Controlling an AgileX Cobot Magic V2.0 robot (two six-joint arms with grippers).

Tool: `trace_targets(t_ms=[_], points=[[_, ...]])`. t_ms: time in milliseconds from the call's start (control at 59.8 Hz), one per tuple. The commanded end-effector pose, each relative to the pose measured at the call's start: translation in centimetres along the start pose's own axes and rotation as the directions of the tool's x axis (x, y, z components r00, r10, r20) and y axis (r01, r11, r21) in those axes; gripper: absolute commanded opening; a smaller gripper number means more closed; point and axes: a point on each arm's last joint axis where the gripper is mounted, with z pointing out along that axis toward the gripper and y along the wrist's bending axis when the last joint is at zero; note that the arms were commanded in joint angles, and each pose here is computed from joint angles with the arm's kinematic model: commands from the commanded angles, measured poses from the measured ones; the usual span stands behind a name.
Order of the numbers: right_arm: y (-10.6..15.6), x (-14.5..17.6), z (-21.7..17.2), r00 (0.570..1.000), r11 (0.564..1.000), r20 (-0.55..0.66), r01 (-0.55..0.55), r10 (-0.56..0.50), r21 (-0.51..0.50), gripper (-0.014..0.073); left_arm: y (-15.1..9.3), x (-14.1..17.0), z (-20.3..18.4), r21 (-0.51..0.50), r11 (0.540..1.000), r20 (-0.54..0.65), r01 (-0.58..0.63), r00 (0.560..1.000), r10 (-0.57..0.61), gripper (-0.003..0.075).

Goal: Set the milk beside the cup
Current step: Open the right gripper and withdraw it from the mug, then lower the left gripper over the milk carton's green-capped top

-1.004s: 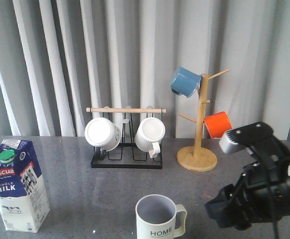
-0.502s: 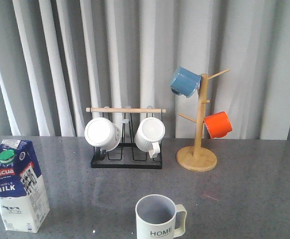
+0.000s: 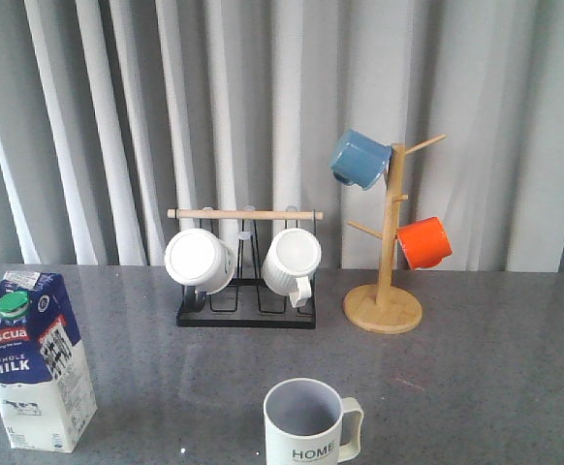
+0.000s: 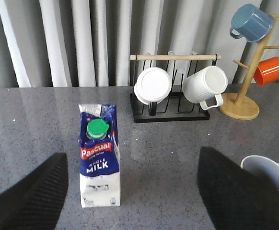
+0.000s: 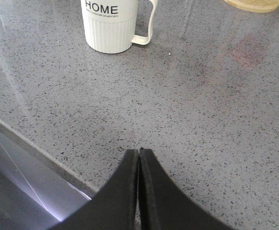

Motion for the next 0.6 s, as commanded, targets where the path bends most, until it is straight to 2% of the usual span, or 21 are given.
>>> trace_targets(t_ms=[0,134,268,586], points=[[-0.2,-1.1,-0.3,0.998,1.0,0.061,0.003,-0.005,0.022,-0.0004,0.0,-4.1,0.6,0.0,1.0,-0.009,-0.017,1.0,0.017,0.0542],[-0.2,-0.8,-0.3,1.0,1.0,0.027,0.012,-0.013,0.018,-0.0004,1.0,-6.9,3.2,-0.04,0.999,-0.204,-0.035,0.979,0.026,0.0542],[-0.1,-0.6,-0.3,1.0,1.0,0.01,0.012,-0.012,0.012,-0.0004,1.8,-8.5,6.2,-0.07,0.997,-0.221,-0.028,0.975,0.012,0.0541],[-0.1,-0.6,-0.3,1.0,1.0,0.001,0.012,-0.012,0.009,-0.0004,3.5,-6.6,15.2,-0.051,0.998,-0.4,0.047,0.914,-0.064,0.0541]])
